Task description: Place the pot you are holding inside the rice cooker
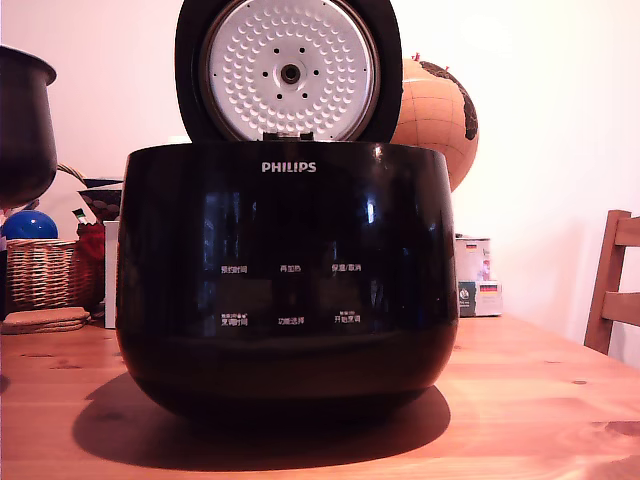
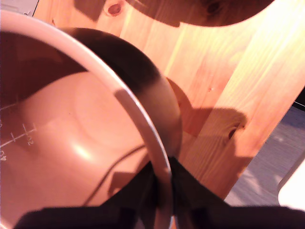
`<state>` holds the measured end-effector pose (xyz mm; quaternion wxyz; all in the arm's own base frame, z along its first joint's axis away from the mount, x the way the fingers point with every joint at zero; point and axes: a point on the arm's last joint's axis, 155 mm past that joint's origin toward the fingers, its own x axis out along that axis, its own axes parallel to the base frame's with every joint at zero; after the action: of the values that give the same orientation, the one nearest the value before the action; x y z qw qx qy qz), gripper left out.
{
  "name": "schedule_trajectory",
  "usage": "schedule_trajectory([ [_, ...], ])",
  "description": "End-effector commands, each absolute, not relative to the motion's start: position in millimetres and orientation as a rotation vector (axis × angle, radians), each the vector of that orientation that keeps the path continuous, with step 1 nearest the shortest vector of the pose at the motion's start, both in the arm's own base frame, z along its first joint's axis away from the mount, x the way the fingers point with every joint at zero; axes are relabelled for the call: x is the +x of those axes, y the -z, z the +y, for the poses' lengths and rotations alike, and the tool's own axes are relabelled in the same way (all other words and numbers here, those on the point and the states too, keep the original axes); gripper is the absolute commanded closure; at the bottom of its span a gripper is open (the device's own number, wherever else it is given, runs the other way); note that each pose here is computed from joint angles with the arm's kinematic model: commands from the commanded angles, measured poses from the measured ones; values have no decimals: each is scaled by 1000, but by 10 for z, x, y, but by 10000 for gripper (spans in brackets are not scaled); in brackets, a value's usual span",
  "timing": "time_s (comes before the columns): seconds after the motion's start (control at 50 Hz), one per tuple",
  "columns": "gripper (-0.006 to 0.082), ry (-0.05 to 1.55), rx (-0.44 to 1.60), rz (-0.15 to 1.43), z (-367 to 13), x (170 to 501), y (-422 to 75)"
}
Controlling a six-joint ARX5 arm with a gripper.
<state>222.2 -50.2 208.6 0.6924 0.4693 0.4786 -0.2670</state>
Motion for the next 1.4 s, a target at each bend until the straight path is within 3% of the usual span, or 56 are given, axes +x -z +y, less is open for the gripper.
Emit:
schedule_trajectory([
  [0.0, 788, 547, 1017, 1010, -506, 2281, -2237],
  [0.22, 788, 563, 1002, 993, -555, 2292, -2254],
  [0.8, 788, 835, 858, 660, -1453, 2324, -2784],
  [1.38, 789, 1049, 969, 508, -2253, 2347, -3066],
])
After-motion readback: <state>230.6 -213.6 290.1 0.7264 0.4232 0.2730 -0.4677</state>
